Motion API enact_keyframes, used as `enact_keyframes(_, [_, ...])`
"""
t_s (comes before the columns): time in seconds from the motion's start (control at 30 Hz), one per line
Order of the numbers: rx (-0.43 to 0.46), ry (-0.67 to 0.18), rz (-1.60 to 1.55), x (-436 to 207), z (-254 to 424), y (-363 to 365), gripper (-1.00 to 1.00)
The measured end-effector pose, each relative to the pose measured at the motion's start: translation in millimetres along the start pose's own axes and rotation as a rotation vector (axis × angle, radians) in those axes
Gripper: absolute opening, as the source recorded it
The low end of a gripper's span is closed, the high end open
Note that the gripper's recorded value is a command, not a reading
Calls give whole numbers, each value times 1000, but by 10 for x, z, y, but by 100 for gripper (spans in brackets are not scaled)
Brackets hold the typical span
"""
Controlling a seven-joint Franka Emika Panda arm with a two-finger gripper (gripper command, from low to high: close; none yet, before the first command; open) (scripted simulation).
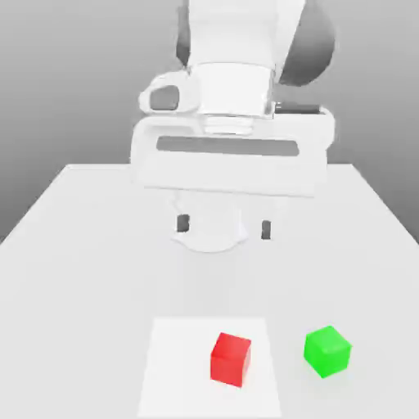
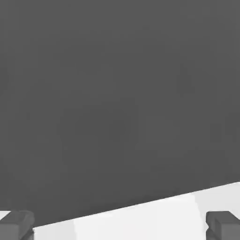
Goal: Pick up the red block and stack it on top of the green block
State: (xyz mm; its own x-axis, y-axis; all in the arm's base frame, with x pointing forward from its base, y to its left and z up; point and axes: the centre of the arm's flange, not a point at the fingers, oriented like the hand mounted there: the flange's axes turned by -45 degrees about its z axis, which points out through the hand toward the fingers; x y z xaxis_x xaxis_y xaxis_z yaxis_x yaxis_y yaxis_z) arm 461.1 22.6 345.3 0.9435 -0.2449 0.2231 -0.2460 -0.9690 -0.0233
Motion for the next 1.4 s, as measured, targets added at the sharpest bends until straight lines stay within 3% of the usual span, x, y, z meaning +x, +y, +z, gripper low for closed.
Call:
enact_keyframes(0.2, [-28, -193, 75, -592, 1076, 18, 0])
enact_keyframes(0.4, [-33, -224, 89, -818, 1771, 42, 0])
enact_keyframes(0.43, [-33, -224, 89, -840, 1839, 46, -100])
enact_keyframes(0.67, [-33, -222, 89, -839, 1836, 44, -100])
enact_keyframes(0.87, [-32, -223, 73, -720, 1273, 2, -100])
enact_keyframes(1.2, [53, -224, -660, -1302, 791, -1389, -100])
enact_keyframes(1.37, [55, -223, -697, -1397, 1242, -1401, -100])
enact_keyframes(1.4, [56, -223, -698, -1424, 1335, -1397, 100])
